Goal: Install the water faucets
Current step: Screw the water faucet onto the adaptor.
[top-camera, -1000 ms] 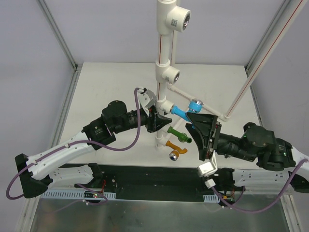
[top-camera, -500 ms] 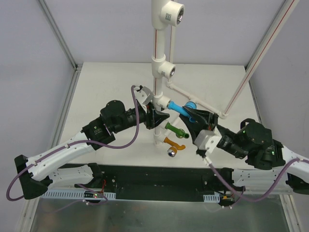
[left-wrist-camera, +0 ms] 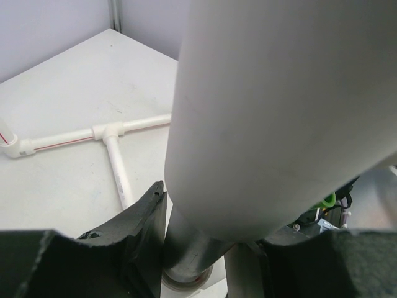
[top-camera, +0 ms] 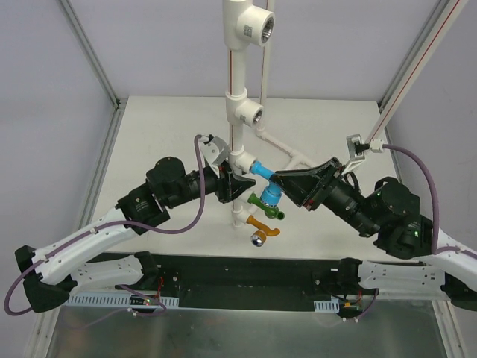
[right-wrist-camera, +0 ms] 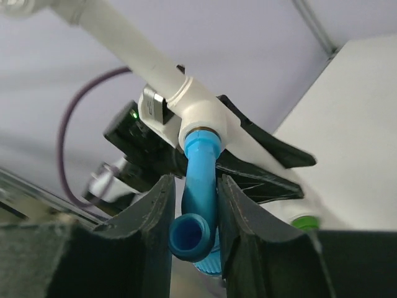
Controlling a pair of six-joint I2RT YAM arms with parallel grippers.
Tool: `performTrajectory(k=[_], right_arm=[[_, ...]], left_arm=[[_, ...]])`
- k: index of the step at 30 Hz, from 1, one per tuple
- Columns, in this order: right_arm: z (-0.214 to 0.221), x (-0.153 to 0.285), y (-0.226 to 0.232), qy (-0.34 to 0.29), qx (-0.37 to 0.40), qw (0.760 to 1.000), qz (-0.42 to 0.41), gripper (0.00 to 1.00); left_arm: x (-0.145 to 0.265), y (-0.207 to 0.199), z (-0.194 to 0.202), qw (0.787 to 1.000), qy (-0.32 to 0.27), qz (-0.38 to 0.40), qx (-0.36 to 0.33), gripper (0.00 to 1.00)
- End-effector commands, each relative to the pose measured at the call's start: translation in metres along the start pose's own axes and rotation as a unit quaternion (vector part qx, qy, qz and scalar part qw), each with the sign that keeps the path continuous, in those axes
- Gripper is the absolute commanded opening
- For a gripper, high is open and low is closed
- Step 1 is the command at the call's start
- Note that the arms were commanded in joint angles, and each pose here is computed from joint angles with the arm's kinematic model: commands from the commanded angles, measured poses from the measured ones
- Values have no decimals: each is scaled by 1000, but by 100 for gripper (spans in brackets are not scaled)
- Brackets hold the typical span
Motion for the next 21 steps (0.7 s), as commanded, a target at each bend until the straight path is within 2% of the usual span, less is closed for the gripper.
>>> performTrajectory(k=[1,3,4,5,6,7,9,10,12,14,17,19,21], right_arm=[[11,2,73,63,-397,907,-129,0],[-15,7,65,3,-520,842,-141,2],[-23,10,58,-26,-544,826,-147,7],[-28,13,53,-44,-540,828,-148,19],[-33,17,48,-64,-512,845,-143,34],[-34,21,41,-79,-472,869,-126,48],[-41,32,27,-112,-381,912,-101,64],[-44,37,19,-128,-319,935,-88,68],[-49,47,-2,-153,-225,962,-42,72],[-54,54,-18,-165,-100,981,-5,76],[-65,64,-32,-158,84,983,36,77],[-71,68,-33,-141,206,967,41,77],[-69,70,-28,-102,330,938,16,77]], left_arm=[[-7,-18,12,994,36,27,97,0],[-8,-19,12,994,36,30,97,0],[-8,-19,13,994,37,29,97,0],[-8,-18,14,994,37,27,98,0],[-8,-18,12,994,36,27,97,0],[-8,-18,14,994,37,26,97,0],[-8,-18,14,994,37,26,97,0],[-7,-17,16,994,38,23,98,0],[-8,-17,18,994,40,21,99,0],[-8,-16,17,994,40,21,97,0],[-8,-17,16,994,39,25,95,0],[-8,-17,16,994,38,24,96,0],[-7,-18,15,994,37,26,96,0]])
Point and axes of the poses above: each gripper's point midway between its finger pads, its own x axis back along the fingers, its own y axis along the line the jaws close on, z = x × y, the point moved 2 cm from there along x, back along the fingers, and after that the axes turned 9 degrees about -x, right-handed, at the moved point
